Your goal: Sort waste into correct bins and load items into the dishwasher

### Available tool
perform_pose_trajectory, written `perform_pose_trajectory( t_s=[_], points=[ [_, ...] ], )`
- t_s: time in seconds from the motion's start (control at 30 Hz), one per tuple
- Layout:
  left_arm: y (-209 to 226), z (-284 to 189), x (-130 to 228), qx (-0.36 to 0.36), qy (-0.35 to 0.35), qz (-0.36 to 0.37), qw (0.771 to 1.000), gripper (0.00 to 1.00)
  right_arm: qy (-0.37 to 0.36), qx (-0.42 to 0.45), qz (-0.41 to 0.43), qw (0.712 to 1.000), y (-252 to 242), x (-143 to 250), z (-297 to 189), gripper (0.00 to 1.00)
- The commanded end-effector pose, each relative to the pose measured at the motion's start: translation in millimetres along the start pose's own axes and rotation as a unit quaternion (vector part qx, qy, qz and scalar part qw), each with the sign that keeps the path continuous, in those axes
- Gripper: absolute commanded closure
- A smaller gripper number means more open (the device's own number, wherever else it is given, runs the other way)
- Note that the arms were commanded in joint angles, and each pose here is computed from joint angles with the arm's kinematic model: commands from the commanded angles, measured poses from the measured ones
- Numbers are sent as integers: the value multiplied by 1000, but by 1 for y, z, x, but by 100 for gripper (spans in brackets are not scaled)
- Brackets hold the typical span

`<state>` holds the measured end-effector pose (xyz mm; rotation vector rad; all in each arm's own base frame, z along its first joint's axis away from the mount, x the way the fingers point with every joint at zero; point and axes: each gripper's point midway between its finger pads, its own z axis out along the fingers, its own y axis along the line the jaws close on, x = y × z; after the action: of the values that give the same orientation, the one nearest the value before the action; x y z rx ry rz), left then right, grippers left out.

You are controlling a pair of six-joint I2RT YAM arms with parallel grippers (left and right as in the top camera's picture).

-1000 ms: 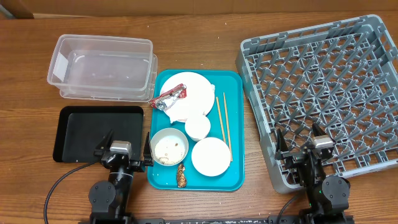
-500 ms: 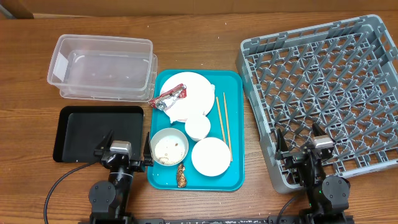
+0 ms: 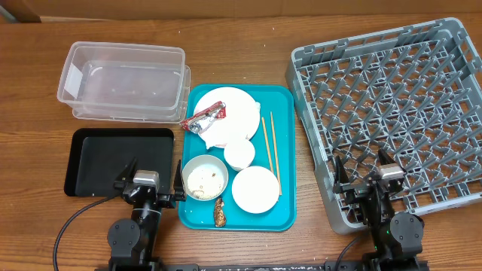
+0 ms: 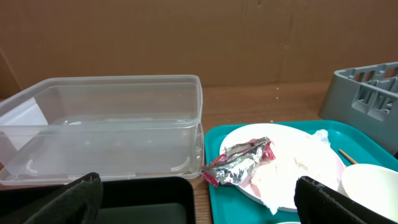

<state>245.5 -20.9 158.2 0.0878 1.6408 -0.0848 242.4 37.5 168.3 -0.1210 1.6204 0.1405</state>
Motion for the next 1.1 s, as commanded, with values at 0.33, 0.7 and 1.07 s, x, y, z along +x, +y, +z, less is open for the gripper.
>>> perform_pose_trajectory(
  t_s=[0.33, 0.7, 1.07],
  points=[
    [1, 0, 1, -1, -1, 8, 1000, 0, -5, 4, 2, 1000, -2, -2, 0, 0],
    [1, 0, 1, -1, -1, 7, 1000, 0, -5, 4, 2, 1000, -2, -2, 0, 0],
    [2, -1, -1, -5, 1, -92, 996, 0, -19, 9, 56, 998, -4, -14, -3, 0]
  ],
)
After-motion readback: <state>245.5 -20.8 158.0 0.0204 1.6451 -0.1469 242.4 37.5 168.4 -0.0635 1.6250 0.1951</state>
